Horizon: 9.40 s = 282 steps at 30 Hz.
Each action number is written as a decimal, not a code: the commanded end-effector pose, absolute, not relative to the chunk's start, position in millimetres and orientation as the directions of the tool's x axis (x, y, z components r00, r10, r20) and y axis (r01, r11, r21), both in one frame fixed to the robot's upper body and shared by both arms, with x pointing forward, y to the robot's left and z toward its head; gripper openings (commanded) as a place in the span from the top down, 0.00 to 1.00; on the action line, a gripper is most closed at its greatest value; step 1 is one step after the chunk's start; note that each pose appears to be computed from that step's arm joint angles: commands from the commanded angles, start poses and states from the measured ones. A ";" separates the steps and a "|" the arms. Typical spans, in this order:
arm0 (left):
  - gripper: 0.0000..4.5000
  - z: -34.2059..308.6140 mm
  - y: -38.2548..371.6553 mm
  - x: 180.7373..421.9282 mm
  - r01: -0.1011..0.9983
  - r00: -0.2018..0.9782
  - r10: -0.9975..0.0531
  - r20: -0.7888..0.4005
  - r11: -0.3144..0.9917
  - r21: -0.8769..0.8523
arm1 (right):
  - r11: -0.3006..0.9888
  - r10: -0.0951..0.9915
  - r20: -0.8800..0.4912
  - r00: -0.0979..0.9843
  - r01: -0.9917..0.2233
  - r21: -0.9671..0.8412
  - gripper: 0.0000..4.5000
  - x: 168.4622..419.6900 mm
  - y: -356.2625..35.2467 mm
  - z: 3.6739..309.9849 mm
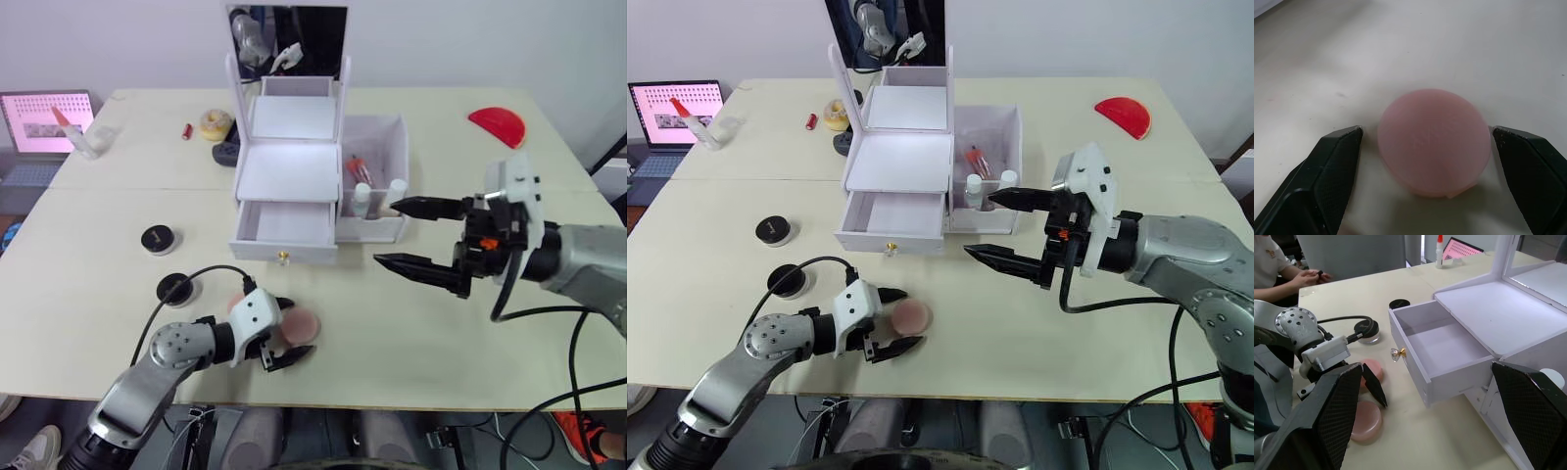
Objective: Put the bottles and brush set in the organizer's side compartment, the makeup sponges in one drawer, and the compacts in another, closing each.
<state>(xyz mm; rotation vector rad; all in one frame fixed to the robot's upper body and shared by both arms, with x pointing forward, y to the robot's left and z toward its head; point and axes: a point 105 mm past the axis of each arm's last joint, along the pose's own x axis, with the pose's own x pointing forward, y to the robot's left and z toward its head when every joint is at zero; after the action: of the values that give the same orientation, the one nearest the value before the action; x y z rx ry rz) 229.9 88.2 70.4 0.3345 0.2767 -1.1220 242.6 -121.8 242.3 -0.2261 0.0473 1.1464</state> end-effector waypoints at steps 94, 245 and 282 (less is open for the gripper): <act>0.00 163.6 426.1 263.5 0.298 0.931 -0.222 -0.289 0.919 0.257 | 0.919 0.327 -0.253 0.910 -0.369 -0.138 0.00 176.5 -314.0 181.0; 0.00 242.2 127.4 318.7 0.969 0.185 -0.974 -0.127 0.159 0.188 | 0.513 0.841 -0.056 0.538 -0.826 -0.235 0.00 249.3 -141.9 257.0; 1.00 180.4 130.3 363.5 0.851 0.498 -0.831 -0.246 0.415 0.320 | 0.521 0.834 -0.071 0.548 -0.823 -0.227 0.00 245.9 -141.8 253.9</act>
<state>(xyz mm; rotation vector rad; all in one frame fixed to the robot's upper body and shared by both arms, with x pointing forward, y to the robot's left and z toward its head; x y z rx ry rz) 356.7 130.5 161.9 0.3949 0.1232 -1.0973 251.2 -142.6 244.9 -0.2178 -0.0096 0.9930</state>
